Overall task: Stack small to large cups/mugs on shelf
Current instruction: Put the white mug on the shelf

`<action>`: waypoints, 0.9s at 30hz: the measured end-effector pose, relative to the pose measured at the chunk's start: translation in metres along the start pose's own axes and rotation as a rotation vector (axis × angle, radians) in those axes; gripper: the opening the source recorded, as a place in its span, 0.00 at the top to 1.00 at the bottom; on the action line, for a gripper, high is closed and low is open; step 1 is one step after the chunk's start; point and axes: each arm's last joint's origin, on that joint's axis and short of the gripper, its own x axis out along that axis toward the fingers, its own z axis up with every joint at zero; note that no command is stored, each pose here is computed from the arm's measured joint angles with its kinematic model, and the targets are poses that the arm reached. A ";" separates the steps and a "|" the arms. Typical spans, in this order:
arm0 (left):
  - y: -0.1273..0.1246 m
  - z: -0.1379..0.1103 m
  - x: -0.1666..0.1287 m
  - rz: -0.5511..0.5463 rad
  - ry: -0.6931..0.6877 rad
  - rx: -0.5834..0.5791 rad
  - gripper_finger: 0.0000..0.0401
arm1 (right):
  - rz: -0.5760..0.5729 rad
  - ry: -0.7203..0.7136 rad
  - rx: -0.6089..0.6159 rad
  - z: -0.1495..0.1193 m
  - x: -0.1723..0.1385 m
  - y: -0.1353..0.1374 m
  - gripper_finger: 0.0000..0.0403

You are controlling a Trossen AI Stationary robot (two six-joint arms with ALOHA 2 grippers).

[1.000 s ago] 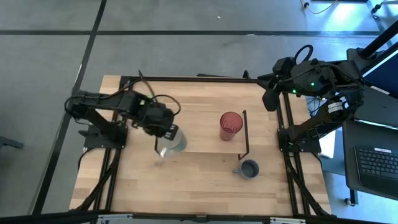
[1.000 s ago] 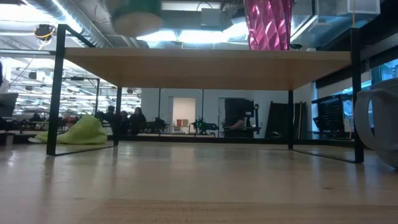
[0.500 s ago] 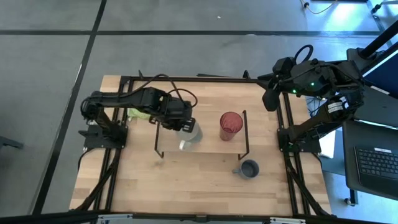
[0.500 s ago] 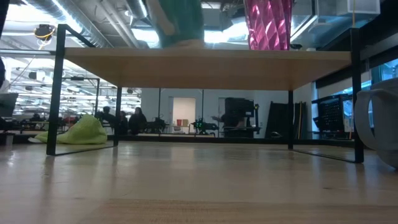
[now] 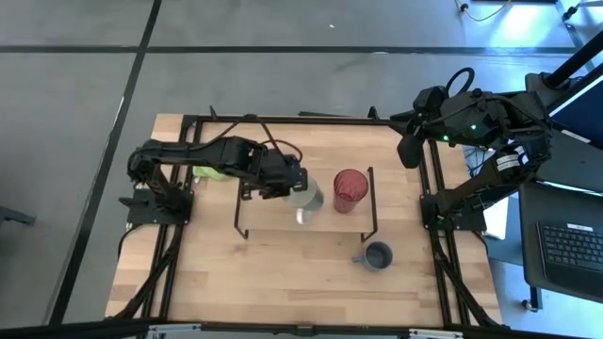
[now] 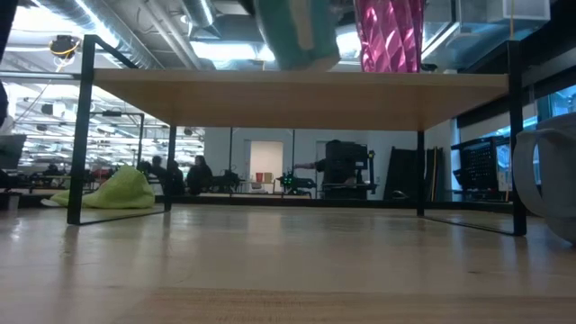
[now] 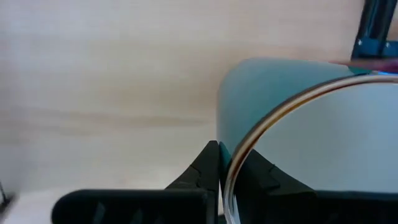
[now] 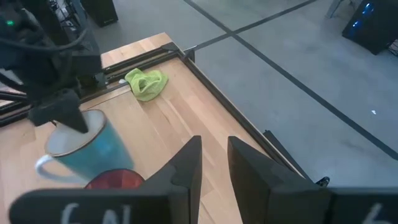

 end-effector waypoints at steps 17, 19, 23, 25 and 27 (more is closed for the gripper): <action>-0.001 -0.006 0.001 -0.012 -0.005 -0.043 0.96 | 0.000 0.000 -0.001 0.000 0.000 0.000 0.80; 0.000 -0.005 0.001 -0.002 -0.008 -0.028 0.96 | 0.000 0.000 -0.002 0.000 0.000 0.000 0.80; 0.002 -0.005 0.001 0.019 -0.013 0.001 0.96 | 0.000 0.000 -0.002 0.000 0.000 0.000 0.80; 0.002 -0.005 0.001 0.017 -0.012 0.011 0.96 | 0.000 0.000 -0.002 0.000 0.000 0.000 0.80; 0.002 -0.005 0.001 0.021 -0.016 0.020 0.96 | 0.000 0.000 0.000 0.000 0.000 0.000 0.80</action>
